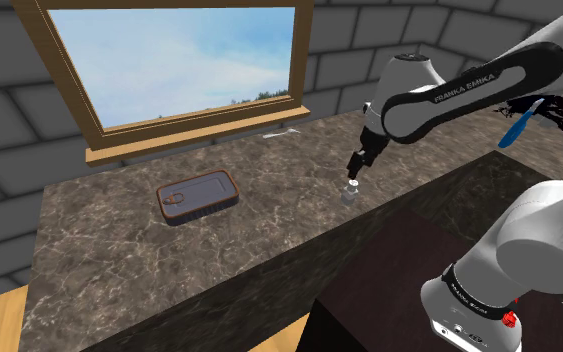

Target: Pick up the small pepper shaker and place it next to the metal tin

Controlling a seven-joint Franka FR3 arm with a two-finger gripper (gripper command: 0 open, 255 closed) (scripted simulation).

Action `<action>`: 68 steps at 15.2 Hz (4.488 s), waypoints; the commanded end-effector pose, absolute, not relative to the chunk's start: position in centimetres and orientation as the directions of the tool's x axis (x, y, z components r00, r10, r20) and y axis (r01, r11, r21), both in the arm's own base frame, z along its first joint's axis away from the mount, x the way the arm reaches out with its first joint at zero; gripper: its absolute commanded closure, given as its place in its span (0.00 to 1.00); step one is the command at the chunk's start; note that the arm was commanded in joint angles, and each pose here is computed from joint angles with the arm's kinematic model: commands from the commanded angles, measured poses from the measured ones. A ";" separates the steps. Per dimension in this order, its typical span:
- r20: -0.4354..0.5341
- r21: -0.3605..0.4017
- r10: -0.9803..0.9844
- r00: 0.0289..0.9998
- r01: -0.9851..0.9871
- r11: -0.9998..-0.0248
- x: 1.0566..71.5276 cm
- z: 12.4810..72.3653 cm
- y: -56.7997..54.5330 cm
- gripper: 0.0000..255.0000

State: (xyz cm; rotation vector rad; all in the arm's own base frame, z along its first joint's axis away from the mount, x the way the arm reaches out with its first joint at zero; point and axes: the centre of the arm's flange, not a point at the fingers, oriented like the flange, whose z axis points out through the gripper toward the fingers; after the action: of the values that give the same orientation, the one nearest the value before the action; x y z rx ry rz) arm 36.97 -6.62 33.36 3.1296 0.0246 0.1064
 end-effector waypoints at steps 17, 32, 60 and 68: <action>0.089 0.034 0.049 0.995 0.046 -0.998 39.7 23.1 -8.2 0.00; 0.089 0.034 0.049 0.995 0.046 -0.998 39.7 24.2 -8.2 1.00; 0.089 0.034 0.049 0.995 0.046 -0.998 39.7 39.0 -8.2 1.00; 0.089 0.034 0.049 0.995 0.046 -0.998 43.6 39.7 -1.3 1.00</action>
State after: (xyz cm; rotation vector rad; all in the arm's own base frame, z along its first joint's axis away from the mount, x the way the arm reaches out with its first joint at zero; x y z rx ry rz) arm 43.07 -2.58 39.55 3.1045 0.0755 0.1396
